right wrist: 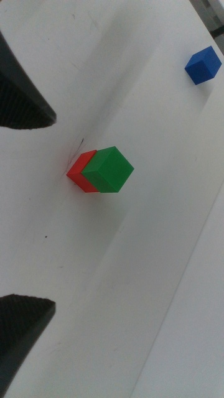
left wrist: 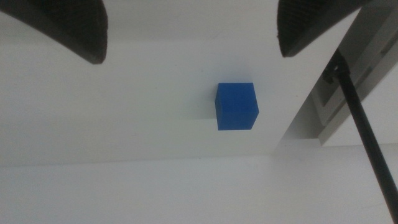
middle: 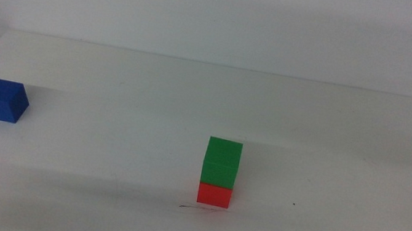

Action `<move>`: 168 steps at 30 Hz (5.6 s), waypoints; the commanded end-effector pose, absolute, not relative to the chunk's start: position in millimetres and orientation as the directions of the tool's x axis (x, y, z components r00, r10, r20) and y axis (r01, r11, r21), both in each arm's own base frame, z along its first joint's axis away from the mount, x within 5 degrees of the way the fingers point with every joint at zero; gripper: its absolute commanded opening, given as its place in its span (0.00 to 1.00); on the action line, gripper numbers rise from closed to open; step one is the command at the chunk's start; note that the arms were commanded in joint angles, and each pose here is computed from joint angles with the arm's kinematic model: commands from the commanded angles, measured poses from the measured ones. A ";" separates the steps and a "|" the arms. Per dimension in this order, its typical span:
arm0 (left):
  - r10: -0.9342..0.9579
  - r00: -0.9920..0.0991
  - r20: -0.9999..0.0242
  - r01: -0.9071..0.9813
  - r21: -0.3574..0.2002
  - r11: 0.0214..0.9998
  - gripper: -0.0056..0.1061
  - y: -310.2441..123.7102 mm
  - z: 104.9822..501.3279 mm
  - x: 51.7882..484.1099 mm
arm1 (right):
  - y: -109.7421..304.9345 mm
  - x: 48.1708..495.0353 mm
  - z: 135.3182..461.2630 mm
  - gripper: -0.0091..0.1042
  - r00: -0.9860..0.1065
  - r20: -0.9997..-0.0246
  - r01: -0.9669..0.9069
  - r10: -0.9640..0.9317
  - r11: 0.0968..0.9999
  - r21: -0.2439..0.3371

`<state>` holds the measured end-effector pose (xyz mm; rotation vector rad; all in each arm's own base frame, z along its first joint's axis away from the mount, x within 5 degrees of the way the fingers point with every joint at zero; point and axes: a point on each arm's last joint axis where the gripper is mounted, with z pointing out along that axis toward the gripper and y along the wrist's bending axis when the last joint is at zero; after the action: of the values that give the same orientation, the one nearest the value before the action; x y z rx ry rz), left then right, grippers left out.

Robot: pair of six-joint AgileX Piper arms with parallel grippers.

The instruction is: Stack red cubes first, then green, then blue cubes in a specific spot.

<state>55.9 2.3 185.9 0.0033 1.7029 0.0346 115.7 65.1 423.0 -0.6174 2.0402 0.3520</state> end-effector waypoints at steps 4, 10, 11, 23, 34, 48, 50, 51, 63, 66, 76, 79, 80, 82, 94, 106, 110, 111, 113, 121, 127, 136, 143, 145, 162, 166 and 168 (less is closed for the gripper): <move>0.013 -0.044 -0.999 -0.086 0.017 0.996 0.89 5.5 193.4 54.4 | 64.1 115.8 434.9 0.68 -0.362 -0.897 -0.549 -0.254 0.836 -0.015; -0.034 -0.065 -0.997 -0.210 -0.019 0.978 0.89 13.1 207.3 58.9 | 64.1 115.8 434.9 0.68 -0.362 -0.897 -0.549 -0.254 0.836 -0.015; -0.036 -0.083 -0.996 -0.220 -0.017 0.975 0.89 14.4 215.2 62.3 | 64.1 115.8 434.9 0.68 -0.362 -0.897 -0.549 -0.254 0.836 -0.015; 0.042 -0.538 -0.842 -0.173 0.159 0.972 0.89 38.0 325.0 155.0 | 64.1 115.8 434.8 0.68 -0.363 -0.897 -0.549 -0.254 0.835 -0.015; -0.004 -0.773 -0.634 -0.126 0.146 0.981 0.89 55.5 356.5 236.0 | 64.1 115.8 434.8 0.68 -0.363 -0.897 -0.549 -0.254 0.835 -0.015; 0.025 -0.931 -0.363 -0.010 0.095 0.995 0.89 75.1 358.4 345.5 | 64.1 115.8 434.8 0.68 -0.363 -0.897 -0.549 -0.254 0.835 -0.015; 0.032 -0.942 -0.333 0.006 0.078 0.997 0.89 77.1 351.0 360.6 | 64.1 115.8 434.8 0.68 -0.363 -0.897 -0.549 -0.254 0.835 -0.015; 0.038 -0.945 -0.324 0.017 0.066 0.998 0.89 77.4 346.9 367.9 | 64.1 115.8 434.8 0.68 -0.363 -0.897 -0.549 -0.254 0.835 -0.015; 0.070 -0.972 -0.226 0.094 -0.095 0.991 0.89 87.9 275.3 417.4 | 64.1 115.8 434.8 0.68 -0.363 -0.897 -0.549 -0.254 0.835 -0.015; 0.073 -0.978 -0.194 0.093 -0.096 0.991 0.89 89.4 261.1 422.0 | 64.1 115.8 434.8 0.68 -0.363 -0.897 -0.549 -0.254 0.835 -0.015; 0.070 -0.986 -0.148 0.087 -0.110 0.990 0.89 92.0 231.5 432.1 | 64.1 115.8 434.8 0.68 -0.363 -0.897 -0.549 -0.254 0.835 -0.015; 0.067 -0.985 -0.161 0.084 -0.103 0.991 0.89 93.2 225.9 435.8 | 64.1 115.8 434.8 0.68 -0.363 -0.897 -0.549 -0.254 0.835 -0.015; 0.066 -0.983 -0.171 0.084 -0.099 0.992 0.89 93.1 224.9 437.4 | 64.1 115.8 434.8 0.68 -0.363 -0.897 -0.549 -0.254 0.835 -0.015; 0.065 -0.980 -0.186 0.084 -0.093 0.992 0.89 93.3 224.2 439.3 | 64.1 115.8 434.8 0.68 -0.363 -0.897 -0.549 -0.254 0.835 -0.015; 0.033 -0.977 -0.209 0.061 -0.125 0.990 0.61 92.0 212.5 446.5 | 64.1 115.8 434.8 0.68 -0.363 -0.897 -0.549 -0.254 0.835 -0.015; 0.020 -0.972 -0.235 0.057 -0.152 0.987 0.31 88.1 224.2 444.6 | 64.1 115.8 434.8 0.68 -0.363 -0.897 -0.549 -0.254 0.835 -0.015; 0.006 -0.972 -0.237 0.042 -0.147 0.988 0.18 69.1 260.5 429.9 | 64.1 115.8 434.8 0.68 -0.363 -0.897 -0.549 -0.254 0.835 -0.015; 0.002 -0.971 -0.238 0.034 -0.131 0.991 0.16 60.6 270.1 425.0 | 64.1 115.8 434.8 0.68 -0.363 -0.897 -0.549 -0.254 0.835 -0.015; -0.003 -0.970 -0.244 0.020 -0.092 0.996 0.14 41.7 285.8 415.5 | 64.1 115.8 434.8 0.68 -0.363 -0.897 -0.549 -0.254 0.835 -0.015; -0.100 -0.954 -0.282 -0.055 -0.164 0.985 0.14 -65.6 342.4 368.7 | 64.1 115.8 434.8 0.68 -0.363 -0.897 -0.549 -0.254 0.835 -0.015; -0.134 -0.962 -0.238 -0.077 -0.234 0.969 0.14 -153.6 346.3 338.9 | 64.1 115.8 434.8 0.68 -0.363 -0.897 -0.549 -0.254 0.835 -0.015; -0.041 -0.966 -0.255 0.015 -0.214 0.977 0.14 -237.9 347.3 291.5 | 64.1 115.8 434.8 0.68 -0.363 -0.897 -0.549 -0.254 0.835 -0.015; -0.019 -0.966 -0.257 0.049 -0.254 0.966 0.14 -262.4 346.4 301.4 | 64.1 115.8 434.8 0.68 -0.363 -0.897 -0.549 -0.254 0.835 -0.015; -0.023 -0.968 -0.251 0.043 -0.255 0.966 0.14 -265.8 342.8 305.6 | 64.1 115.8 434.8 0.68 -0.363 -0.897 -0.549 -0.254 0.835 -0.015; 0.003 -0.976 -0.218 0.048 -0.199 0.979 0.14 -273.5 315.7 317.1 | 64.1 115.8 434.8 0.68 -0.363 -0.897 -0.549 -0.254 0.835 -0.015; 0.012 -0.975 -0.224 0.055 -0.185 0.981 0.14 -273.2 313.7 318.5 | 64.1 115.8 434.8 0.68 -0.363 -0.897 -0.549 -0.254 0.835 -0.015; 0.014 -0.974 -0.227 0.057 -0.181 0.982 0.14 -272.9 313.7 318.8 | 64.1 115.8 434.8 0.68 -0.363 -0.897 -0.549 -0.254 0.835 -0.015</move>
<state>330.7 -281.9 281.2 0.0400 2.9216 -0.2710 115.8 65.1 422.3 -0.6181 2.0429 0.3519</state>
